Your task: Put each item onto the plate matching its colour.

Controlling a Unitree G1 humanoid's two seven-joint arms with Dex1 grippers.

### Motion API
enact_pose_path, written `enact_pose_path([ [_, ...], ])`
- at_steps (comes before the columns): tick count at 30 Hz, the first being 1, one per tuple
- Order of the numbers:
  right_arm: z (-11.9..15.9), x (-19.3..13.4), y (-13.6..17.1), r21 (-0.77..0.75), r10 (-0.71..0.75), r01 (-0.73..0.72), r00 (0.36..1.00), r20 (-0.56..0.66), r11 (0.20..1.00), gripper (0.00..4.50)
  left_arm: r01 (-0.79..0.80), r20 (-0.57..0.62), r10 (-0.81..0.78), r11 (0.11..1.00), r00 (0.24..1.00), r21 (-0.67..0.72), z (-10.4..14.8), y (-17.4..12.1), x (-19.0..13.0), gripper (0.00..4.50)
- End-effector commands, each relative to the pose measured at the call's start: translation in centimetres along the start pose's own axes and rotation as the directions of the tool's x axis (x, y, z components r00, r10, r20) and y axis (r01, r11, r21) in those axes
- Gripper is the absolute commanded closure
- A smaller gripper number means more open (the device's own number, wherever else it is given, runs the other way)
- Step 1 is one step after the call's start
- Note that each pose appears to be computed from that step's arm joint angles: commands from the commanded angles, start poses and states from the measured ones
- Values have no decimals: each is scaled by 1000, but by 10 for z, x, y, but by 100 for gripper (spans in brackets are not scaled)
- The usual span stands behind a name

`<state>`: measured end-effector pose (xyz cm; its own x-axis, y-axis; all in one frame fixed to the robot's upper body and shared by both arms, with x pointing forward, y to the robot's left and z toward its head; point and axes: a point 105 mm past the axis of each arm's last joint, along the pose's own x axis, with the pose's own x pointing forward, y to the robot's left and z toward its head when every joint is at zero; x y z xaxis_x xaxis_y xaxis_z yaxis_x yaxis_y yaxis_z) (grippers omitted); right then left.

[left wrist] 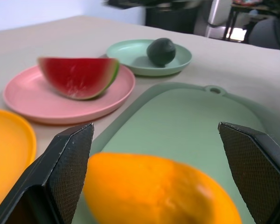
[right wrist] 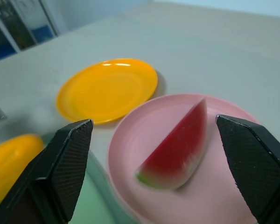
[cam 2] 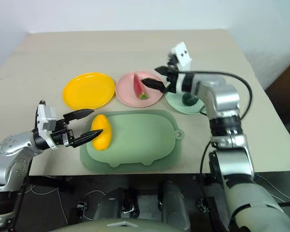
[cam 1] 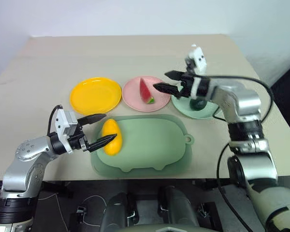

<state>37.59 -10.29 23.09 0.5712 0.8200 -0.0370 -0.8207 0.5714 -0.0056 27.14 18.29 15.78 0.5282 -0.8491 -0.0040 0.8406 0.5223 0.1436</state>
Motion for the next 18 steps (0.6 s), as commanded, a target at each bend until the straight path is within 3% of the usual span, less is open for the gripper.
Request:
enact_pose_path([
  [1, 19, -18, 21, -103, 30, -21, 996, 88, 994, 4, 2, 14, -2, 999, 1000, 39, 6, 1, -2, 0],
  [11, -28, -52, 65, -80, 78, -70, 993, 92, 994, 4, 1, 22, -2, 999, 1000, 41, 5, 2, 0, 0],
  [18, -44, -52, 71, -83, 44, -39, 997, 57, 996, 4, 29, 31, -29, 999, 999, 13, 6, -5, 4, 0],
])
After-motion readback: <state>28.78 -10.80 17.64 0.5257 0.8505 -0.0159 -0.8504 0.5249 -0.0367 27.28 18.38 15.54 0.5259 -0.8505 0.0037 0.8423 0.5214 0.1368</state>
